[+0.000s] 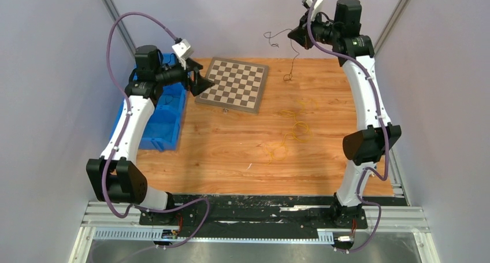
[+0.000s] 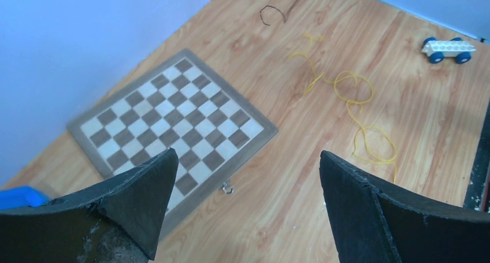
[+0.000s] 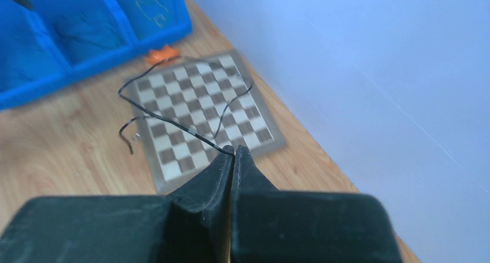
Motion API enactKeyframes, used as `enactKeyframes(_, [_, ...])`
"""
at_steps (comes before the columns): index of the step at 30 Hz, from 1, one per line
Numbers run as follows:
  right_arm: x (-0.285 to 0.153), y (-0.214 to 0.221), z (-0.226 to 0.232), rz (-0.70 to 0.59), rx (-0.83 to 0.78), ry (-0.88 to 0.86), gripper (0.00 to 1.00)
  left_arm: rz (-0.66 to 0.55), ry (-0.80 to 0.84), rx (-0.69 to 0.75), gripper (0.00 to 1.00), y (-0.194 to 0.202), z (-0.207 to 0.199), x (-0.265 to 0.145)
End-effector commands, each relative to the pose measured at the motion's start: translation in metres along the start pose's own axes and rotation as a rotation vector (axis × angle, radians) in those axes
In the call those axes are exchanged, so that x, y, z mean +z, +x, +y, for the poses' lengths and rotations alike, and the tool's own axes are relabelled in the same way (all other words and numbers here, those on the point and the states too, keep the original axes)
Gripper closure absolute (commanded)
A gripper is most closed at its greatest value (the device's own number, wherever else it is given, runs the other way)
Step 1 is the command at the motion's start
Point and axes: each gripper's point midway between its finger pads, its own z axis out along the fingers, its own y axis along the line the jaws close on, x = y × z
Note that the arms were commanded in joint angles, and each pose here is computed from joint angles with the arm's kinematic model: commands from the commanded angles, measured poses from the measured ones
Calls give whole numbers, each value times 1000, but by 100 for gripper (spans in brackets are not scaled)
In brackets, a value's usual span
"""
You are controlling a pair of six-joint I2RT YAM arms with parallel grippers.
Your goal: Untangle the cables
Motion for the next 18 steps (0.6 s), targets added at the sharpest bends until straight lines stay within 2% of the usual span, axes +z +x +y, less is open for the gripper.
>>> enactKeyframes(1, [-4,-56,45,-157,33,-173,100,-165,89,162,0,-72,-29,3])
enactKeyframes(6, [7,-66,96,-176,-58,-289,100,-242,198,253,1,-126,-69,11])
enactKeyframes(8, [13,-62,120,-171,-104,-332,100,-231,240,247,5,-135,-83,15])
enactKeyframes(12, [21,-58,155,-166,-145,-399,100,-176,294,159,18,-128,-97,27])
enactKeyframes(14, [22,-62,169,-174,-136,-436,100,-162,316,122,26,-119,-101,34])
enactKeyframes(16, [23,-68,181,-182,-119,-471,100,-152,349,101,40,-109,-108,38])
enactKeyframes(17, [23,-71,187,-189,-107,-488,100,-153,364,102,52,-107,-111,38])
enactKeyframes(18, [22,-75,191,-196,-92,-505,100,-135,372,83,57,-95,-111,41])
